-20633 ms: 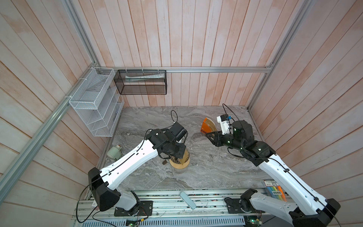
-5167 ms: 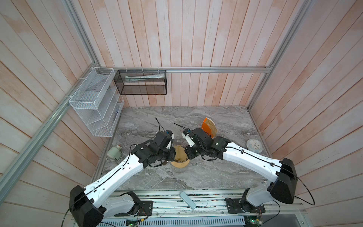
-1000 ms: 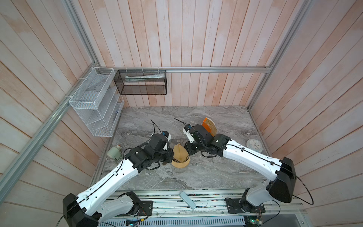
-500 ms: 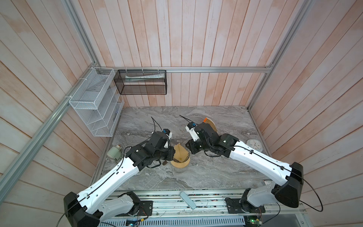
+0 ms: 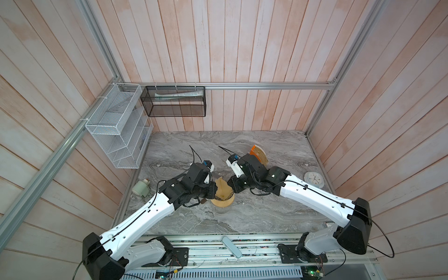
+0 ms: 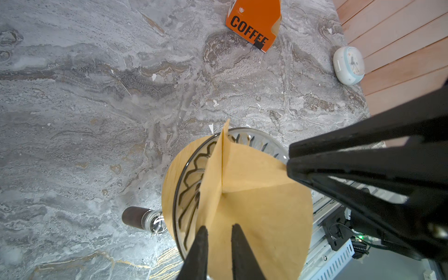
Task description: Place the coffee filter in the dripper
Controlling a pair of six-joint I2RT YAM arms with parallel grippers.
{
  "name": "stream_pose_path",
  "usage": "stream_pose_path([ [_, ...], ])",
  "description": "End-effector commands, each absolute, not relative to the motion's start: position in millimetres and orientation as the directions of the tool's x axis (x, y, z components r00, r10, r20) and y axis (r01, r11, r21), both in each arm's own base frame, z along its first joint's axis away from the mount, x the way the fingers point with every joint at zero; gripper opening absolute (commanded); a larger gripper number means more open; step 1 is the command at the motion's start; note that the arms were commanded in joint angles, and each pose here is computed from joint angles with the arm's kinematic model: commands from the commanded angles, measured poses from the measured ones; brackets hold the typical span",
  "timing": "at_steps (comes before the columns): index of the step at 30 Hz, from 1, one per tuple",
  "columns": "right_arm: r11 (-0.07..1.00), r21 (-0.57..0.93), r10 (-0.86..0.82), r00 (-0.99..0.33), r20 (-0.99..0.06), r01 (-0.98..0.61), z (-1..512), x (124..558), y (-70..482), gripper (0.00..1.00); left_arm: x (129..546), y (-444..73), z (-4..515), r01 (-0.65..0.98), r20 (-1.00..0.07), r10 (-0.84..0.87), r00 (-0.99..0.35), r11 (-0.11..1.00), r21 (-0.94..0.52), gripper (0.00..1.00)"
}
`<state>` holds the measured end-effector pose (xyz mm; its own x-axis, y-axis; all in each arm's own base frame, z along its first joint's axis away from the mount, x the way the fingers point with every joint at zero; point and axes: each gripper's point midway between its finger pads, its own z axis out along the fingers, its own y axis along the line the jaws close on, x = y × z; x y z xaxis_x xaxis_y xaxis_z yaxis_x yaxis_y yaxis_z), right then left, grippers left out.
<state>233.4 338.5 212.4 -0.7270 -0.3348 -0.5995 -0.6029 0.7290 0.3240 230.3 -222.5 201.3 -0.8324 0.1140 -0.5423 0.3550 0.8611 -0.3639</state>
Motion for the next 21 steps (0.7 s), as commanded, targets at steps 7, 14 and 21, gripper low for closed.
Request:
stream_pose_path([
  [7, 0.731, 0.323, -0.357, -0.74, -0.57, -0.602, 193.7, 230.9, 341.4, 0.13, 228.5, -216.4, 194.3, 0.348, -0.548, 0.108, -0.829, 0.867, -0.357, 0.21],
  [14, 0.737, 0.315, -0.368, -0.746, -0.555, -0.598, 185.6, 229.8, 339.4, 0.12, 228.1, -215.8, 191.5, 0.346, -0.548, 0.105, -0.83, 0.867, -0.358, 0.21],
  [21, 0.744, 0.307, -0.369, -0.749, -0.55, -0.593, 181.7, 229.8, 336.8, 0.12, 229.6, -215.9, 194.3, 0.347, -0.557, 0.101, -0.824, 0.867, -0.357, 0.21],
])
